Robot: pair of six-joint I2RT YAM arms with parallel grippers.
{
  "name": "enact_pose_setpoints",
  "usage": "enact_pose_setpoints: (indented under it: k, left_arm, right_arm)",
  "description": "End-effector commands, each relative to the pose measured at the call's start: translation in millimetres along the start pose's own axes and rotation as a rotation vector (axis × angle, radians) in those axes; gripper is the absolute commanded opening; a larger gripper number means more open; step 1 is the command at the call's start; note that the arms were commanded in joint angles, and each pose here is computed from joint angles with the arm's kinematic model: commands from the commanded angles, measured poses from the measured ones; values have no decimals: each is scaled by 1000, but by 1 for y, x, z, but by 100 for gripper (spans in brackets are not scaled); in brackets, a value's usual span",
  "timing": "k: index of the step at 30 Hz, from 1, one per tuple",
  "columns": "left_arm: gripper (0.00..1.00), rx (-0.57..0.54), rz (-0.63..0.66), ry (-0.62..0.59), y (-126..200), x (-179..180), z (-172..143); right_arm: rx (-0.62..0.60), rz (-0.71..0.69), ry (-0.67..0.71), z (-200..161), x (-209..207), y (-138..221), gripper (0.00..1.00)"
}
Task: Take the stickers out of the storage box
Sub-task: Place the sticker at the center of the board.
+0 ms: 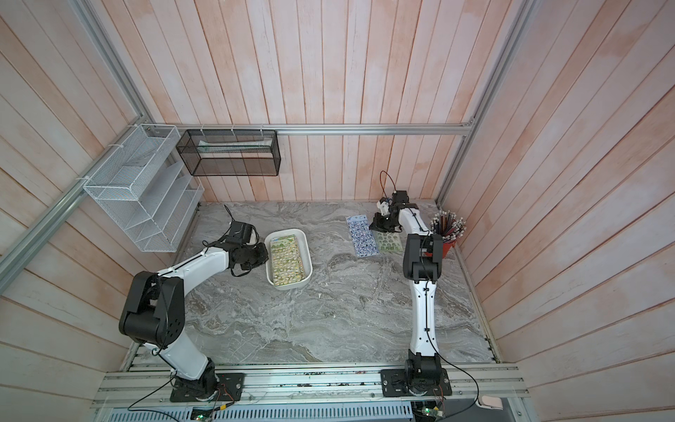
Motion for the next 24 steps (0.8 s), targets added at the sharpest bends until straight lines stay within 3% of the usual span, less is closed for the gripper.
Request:
enact_pose_setpoints:
  k: [1, 9, 20, 24]
  left_arm:
    - [0, 39, 27, -14, -8, 3, -7]
    - [0, 42, 22, -18, -8, 1, -8]
    - [0, 33, 17, -20, -5, -1, -7]
    - [0, 27, 17, -19, -4, -1, -7]
  right_arm:
    - [-64, 9, -52, 7, 6, 11, 11]
    - [-118, 11, -97, 9, 7, 18, 11]
    - [-175, -71, 97, 20, 67, 43, 48]
    - [-172, -72, 157, 11, 96, 34, 50]
Point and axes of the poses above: each gripper's point midway between its finger pads, its own y axis back along the fingers, its own x axis along the line the jaws close on, z = x × y, the point moved 5 cm from there along y, back along the fingers, and after that the axes turned 10 degrees about y, right-handed, at the moved point
